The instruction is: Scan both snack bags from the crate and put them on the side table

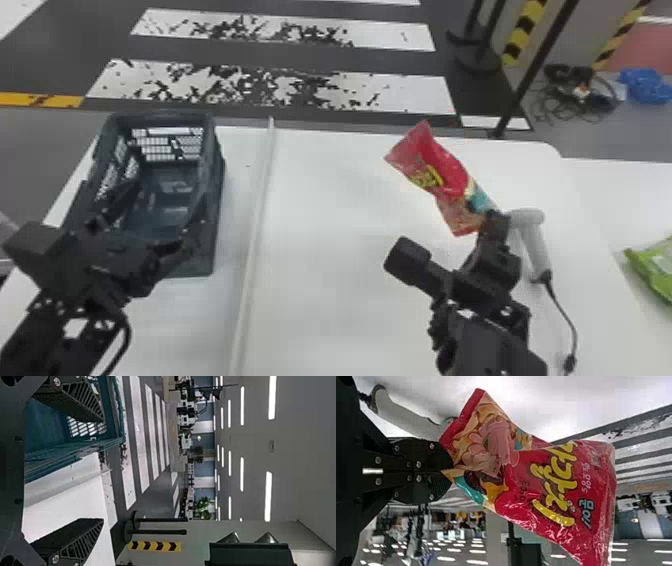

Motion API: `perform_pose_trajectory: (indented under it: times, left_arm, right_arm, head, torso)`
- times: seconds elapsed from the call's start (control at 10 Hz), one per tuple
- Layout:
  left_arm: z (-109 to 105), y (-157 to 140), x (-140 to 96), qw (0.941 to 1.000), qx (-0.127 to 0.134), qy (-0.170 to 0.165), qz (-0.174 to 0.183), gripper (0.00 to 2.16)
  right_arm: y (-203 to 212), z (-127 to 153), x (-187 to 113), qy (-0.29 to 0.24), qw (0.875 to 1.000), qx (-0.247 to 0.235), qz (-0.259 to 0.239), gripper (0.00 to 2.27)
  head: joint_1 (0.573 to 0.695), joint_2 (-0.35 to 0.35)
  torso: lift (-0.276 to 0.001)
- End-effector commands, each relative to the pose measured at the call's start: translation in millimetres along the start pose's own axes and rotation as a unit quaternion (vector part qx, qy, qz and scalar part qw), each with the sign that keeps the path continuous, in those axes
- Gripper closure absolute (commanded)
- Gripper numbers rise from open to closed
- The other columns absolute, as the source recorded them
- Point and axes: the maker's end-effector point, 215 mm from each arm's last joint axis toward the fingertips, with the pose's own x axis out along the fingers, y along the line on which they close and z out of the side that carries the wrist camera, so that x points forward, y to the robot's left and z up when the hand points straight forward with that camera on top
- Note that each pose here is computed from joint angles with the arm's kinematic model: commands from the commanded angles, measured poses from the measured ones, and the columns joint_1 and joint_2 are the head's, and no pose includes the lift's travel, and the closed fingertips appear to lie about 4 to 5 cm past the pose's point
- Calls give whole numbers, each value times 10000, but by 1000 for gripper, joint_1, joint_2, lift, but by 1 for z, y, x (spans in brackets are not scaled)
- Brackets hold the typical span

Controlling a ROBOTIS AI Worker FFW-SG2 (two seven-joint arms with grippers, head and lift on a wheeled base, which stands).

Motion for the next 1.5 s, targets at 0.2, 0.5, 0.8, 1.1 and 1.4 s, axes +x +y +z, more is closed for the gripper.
perform_pose_trajectory:
  times: [0.2,0.5,0.8,1.1,1.4]
  left_arm:
    - [-1,2,0,10000,2,16,14,100]
    - [-1,2,0,10000,-5,15,18,100]
    - [0,2,1,10000,4,8,15,100]
    - [-1,2,1,10000,5,17,13,100]
    - [-1,3,-1,10000,8,23,12,100]
  right_arm:
    - [47,19,-8,-525,9905,-1267,51,2243]
    - [86,17,-29,-618,9824,-1689,510,1555]
    - [94,9,-53,-547,9850,-884,1378,-2]
    - [102,33,-85,-849,9266,1121,3487,43]
    - [89,50,-90,-1013,8713,2198,4269,63]
  head:
    - [695,-16]
    - [695,17]
    - [695,27]
    - [695,53]
    - [695,95]
  torso:
    - [-87]
    - [-87]
    - [-87]
    - [-87]
    - [-87]
